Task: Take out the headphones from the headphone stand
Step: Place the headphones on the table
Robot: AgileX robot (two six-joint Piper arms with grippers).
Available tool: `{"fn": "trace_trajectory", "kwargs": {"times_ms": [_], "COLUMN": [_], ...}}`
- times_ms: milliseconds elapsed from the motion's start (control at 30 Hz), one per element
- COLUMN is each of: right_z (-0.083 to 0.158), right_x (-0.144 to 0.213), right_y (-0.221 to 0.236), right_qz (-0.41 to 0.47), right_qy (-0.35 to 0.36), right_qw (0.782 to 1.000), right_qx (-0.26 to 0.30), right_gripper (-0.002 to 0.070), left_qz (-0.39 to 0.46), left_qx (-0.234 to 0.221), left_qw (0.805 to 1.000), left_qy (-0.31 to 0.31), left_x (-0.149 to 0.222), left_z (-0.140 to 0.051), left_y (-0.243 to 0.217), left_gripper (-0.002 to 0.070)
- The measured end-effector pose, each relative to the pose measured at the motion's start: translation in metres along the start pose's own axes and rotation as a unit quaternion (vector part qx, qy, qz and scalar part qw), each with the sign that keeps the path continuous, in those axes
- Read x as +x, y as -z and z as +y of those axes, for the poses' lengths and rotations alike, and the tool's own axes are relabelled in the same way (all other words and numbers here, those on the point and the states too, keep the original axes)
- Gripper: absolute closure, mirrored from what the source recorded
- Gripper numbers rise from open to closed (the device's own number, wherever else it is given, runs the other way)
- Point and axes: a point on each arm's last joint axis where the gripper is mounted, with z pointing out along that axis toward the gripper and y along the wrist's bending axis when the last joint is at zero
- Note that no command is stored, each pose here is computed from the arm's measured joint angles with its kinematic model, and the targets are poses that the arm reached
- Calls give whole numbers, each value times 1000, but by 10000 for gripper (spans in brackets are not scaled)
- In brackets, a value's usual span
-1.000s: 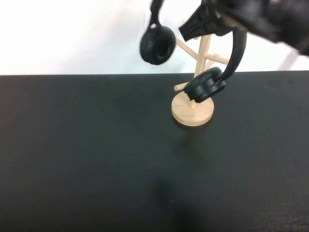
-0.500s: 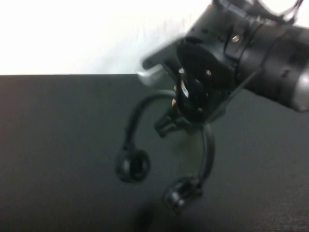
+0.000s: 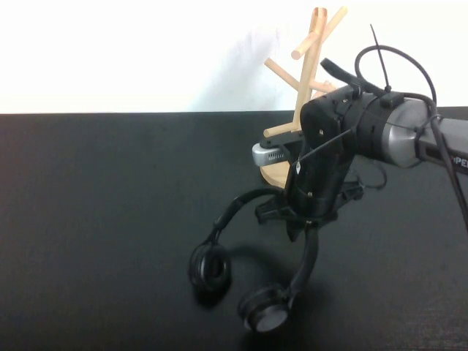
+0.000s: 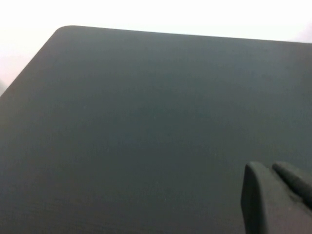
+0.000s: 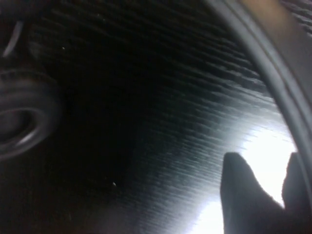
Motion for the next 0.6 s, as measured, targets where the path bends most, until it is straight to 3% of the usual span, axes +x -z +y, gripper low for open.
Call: {"fn": "trace_trajectory", "kwargs": {"times_ms": [133, 200, 267, 367, 433, 600], "right_z": [-1, -2, -3, -4, -5, -7], "right_x": [1, 2, 2, 1, 1, 6], "right_y": [-14, -19, -20, -17, -13, 19], "right_qz": [16, 23, 26, 20, 16, 16], "right_qy": [0, 1, 3, 7, 9, -1], "right_qw": [1000, 1000, 1000, 1000, 999, 999], "right_qx": [5, 9, 12, 20, 28, 42], "right_gripper": [678, 633, 544, 351, 277, 269], "left_qz": [0, 0, 0, 0, 0, 0], "left_qx": [0, 0, 0, 0, 0, 0], "left_qw": [1000, 1000, 1000, 1000, 1000, 1000], "left_qy": [0, 0, 0, 0, 0, 0], "left_x": [0, 0, 0, 0, 0, 0], "left_z": [0, 0, 0, 0, 0, 0], "left_y": [0, 0, 0, 0, 0, 0], "left_gripper": [679, 679, 679, 679, 679, 679]}}
